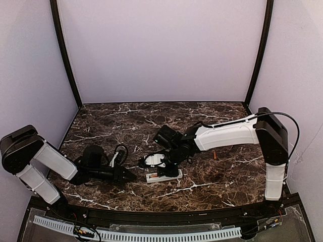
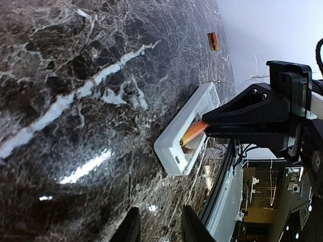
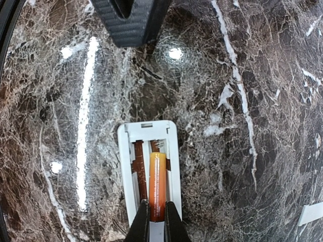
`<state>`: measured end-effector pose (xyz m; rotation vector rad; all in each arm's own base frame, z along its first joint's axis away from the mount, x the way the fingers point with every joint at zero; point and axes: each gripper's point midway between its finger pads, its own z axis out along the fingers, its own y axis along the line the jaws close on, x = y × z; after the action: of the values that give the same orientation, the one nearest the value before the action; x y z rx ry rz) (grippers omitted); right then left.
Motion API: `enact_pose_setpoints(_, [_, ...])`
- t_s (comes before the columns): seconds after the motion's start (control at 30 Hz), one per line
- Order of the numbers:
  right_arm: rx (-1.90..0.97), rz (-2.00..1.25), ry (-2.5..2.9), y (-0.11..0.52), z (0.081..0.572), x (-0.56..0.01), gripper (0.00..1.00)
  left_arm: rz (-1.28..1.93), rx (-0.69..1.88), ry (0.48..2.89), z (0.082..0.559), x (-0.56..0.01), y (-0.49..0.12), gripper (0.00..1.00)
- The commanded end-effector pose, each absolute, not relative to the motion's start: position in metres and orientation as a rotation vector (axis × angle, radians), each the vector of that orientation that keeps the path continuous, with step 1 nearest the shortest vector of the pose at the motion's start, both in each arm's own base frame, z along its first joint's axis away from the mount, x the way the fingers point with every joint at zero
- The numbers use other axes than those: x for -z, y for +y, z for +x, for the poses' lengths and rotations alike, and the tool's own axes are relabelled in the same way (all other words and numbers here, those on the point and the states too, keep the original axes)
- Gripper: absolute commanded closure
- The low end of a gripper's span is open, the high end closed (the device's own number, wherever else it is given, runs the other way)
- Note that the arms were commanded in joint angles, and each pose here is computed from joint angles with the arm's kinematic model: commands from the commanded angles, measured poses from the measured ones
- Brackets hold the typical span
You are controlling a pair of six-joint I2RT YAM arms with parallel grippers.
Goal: Load the batteries into the remote control
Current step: Load the battery into the battery compartment.
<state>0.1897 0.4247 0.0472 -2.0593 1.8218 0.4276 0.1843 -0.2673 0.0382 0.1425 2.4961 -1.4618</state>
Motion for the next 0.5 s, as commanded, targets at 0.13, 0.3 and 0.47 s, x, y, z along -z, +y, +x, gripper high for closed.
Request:
enact_pose_setpoints(0.13, [-0.443,-2.025,1.816,0.44,0.188,-0.046,1.0,0.175,1.584,2.399,0.195,-0.054,-0.295,0.73])
enact_pose_setpoints(0.3, [-0.433,-2.016,1.825,0.441,0.19,-0.043,1.0,0.18,1.598,2.407,0.196,-0.05,-0.3,0.76])
enact_pose_setpoints(0.47, [-0.431,-2.019,1.842,0.44,0.189,-0.038,1.0,0.197,1.603,2.424,0.195,-0.046,-0.306,0.78])
